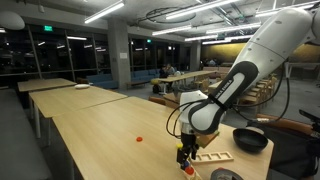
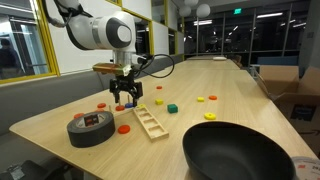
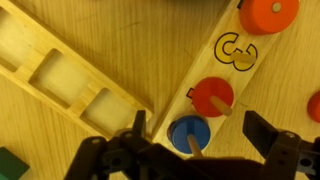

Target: Put the blue round block on the table

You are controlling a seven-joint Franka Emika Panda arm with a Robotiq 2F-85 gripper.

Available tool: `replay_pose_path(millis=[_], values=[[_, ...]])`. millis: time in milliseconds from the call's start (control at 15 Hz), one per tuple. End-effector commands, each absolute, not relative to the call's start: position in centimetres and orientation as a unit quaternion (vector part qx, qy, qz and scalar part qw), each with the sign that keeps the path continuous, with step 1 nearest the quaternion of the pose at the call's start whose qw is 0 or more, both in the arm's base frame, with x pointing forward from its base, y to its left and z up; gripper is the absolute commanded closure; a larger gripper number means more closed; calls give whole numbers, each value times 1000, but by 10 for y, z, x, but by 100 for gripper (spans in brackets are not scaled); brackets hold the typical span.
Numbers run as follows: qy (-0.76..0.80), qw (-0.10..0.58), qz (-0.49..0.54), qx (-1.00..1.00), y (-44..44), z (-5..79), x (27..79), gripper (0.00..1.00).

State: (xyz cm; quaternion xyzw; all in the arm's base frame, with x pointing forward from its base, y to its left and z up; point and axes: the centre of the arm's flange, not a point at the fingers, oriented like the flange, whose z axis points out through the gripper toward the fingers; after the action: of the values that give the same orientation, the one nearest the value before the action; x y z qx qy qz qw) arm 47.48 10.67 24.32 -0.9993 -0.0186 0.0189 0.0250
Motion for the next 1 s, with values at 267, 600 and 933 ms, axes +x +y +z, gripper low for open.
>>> replay_pose_path(millis=[267, 600, 933], values=[[-8, 20, -1, -1000, 108, 242, 493, 0], [-2, 21, -7, -1000, 103, 246, 496, 0], [1, 22, -6, -1000, 101, 246, 496, 0]])
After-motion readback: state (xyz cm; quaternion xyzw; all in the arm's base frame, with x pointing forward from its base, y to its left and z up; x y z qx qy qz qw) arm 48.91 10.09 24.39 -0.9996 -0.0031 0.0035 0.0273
